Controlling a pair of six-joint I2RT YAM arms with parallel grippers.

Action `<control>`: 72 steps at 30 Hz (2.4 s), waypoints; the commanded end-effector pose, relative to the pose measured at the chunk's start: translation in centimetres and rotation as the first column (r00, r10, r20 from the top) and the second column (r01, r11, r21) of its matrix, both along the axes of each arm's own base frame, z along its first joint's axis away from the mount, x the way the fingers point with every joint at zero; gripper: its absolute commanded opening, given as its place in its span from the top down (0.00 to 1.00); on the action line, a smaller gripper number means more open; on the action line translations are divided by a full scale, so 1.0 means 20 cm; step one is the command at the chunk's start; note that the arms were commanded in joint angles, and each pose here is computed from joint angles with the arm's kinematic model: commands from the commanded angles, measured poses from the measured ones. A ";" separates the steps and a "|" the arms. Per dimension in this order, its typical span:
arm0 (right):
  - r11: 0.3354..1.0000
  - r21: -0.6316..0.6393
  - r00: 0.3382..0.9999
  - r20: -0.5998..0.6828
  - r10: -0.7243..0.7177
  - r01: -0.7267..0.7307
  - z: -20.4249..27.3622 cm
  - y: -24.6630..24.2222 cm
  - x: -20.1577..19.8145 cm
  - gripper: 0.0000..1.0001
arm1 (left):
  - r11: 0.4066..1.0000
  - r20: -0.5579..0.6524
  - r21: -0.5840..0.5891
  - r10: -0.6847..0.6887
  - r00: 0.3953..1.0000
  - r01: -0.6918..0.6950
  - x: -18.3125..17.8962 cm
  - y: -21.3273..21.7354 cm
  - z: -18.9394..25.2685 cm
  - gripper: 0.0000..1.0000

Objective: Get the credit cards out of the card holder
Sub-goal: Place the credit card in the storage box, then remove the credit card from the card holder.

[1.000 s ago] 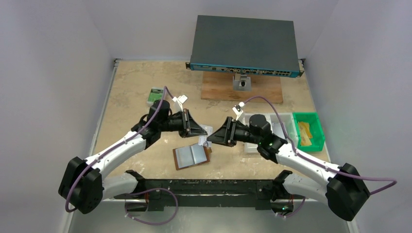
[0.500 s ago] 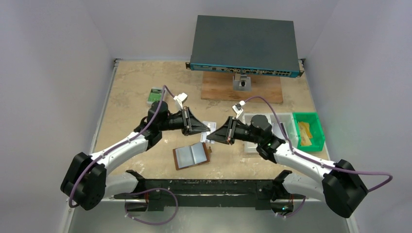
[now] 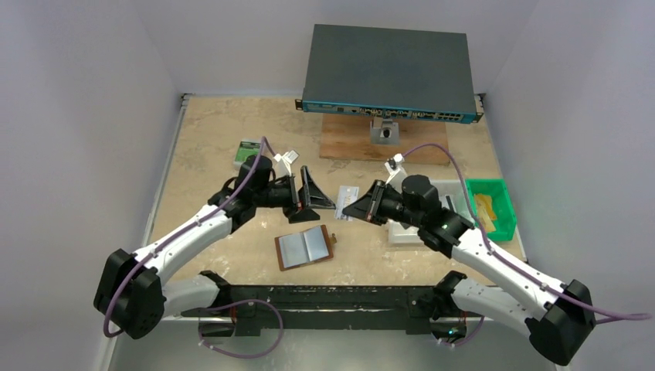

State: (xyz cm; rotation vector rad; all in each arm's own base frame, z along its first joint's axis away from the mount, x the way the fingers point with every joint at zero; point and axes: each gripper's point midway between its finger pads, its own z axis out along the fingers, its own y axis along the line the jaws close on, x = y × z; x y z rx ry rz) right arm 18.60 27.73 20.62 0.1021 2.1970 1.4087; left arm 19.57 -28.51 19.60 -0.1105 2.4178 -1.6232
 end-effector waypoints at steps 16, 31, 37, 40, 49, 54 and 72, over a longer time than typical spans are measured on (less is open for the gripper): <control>0.252 -0.821 0.786 0.331 -0.523 0.513 -0.18 -1.06 0.31 1.00 | 0.944 0.105 0.330 -0.026 0.994 -0.010 -0.05 0.22 -0.01 0.04; -0.016 -0.902 0.681 0.337 -0.650 0.431 -0.29 -1.51 0.44 1.00 | 0.935 0.104 0.354 -0.037 0.994 -0.003 -0.08 0.25 0.00 0.04; -0.030 -0.916 0.684 0.320 -0.656 0.400 -0.33 -1.51 0.44 0.87 | 0.934 0.114 0.358 -0.040 0.993 -0.003 -0.10 0.27 0.02 0.04; -0.014 -0.913 0.688 0.318 -0.652 0.408 -0.33 -1.50 0.44 0.64 | 0.933 0.118 0.360 -0.039 0.992 -0.006 -0.10 0.27 0.03 0.03; 0.107 -0.887 0.724 0.291 -0.626 0.449 -0.26 -1.42 0.46 0.29 | 0.931 0.115 0.364 -0.028 0.993 -0.016 -0.10 0.28 0.02 0.03; 0.199 -0.859 0.751 0.274 -0.601 0.472 -0.23 -1.35 0.47 0.26 | 0.928 0.108 0.371 -0.020 0.994 -0.022 -0.10 0.29 0.00 0.03; 0.812 -0.524 0.966 0.127 -0.225 0.258 -0.08 -0.33 0.35 0.42 | 0.763 0.076 0.620 0.171 0.982 -0.181 -0.12 0.57 -0.27 0.03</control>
